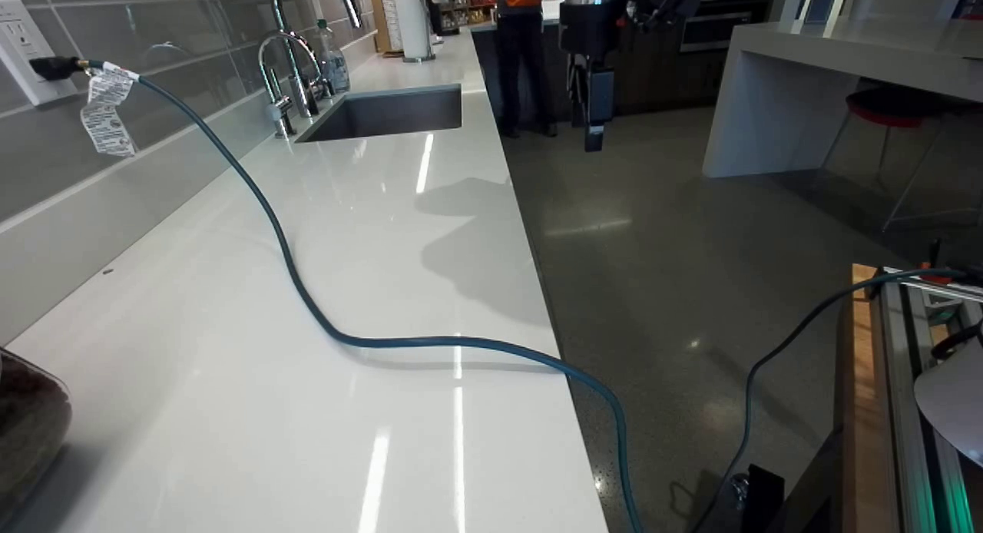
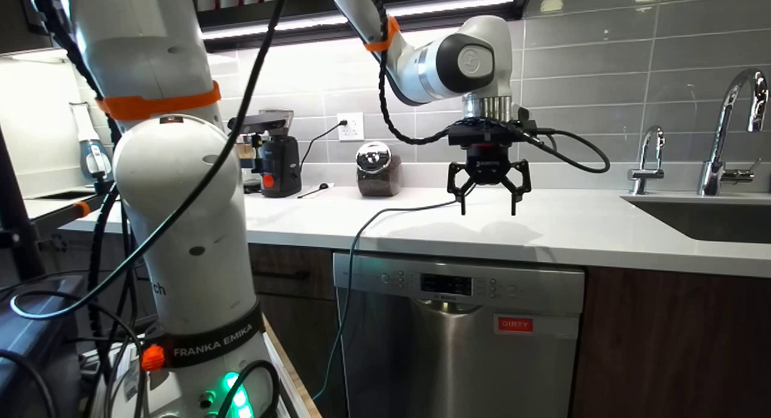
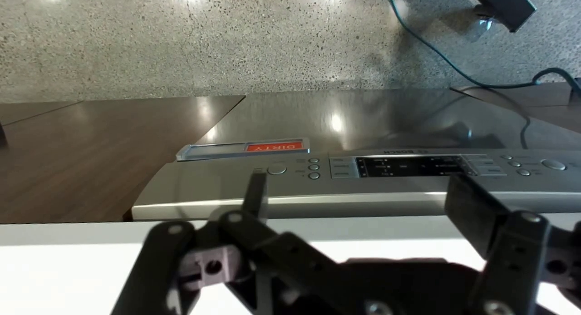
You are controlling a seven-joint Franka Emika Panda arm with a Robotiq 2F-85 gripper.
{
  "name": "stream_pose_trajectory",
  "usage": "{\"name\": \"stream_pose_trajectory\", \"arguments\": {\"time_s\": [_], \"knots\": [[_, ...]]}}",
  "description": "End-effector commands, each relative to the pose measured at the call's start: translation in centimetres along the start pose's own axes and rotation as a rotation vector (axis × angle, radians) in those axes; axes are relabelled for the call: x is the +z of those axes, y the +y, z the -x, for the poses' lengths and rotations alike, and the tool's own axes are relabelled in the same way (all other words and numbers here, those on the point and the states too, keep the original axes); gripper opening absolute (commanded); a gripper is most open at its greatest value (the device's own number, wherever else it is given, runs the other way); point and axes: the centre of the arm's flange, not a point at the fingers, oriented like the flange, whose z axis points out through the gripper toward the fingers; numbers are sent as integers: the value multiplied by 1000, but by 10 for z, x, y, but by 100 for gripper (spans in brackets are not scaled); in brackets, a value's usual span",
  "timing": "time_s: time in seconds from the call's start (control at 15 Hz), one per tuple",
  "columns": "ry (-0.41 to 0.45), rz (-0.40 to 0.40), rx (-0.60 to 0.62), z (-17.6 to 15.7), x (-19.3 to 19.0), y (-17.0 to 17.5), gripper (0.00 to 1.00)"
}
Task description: Press a button on the dishwasher
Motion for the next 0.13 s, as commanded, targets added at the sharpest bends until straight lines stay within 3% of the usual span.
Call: {"name": "stream_pose_trajectory", "arguments": {"time_s": [0.0,0.07], "knots": [[0,0,0,0,0,0,100],[-1,-1,0,0,0,0,100]]}}
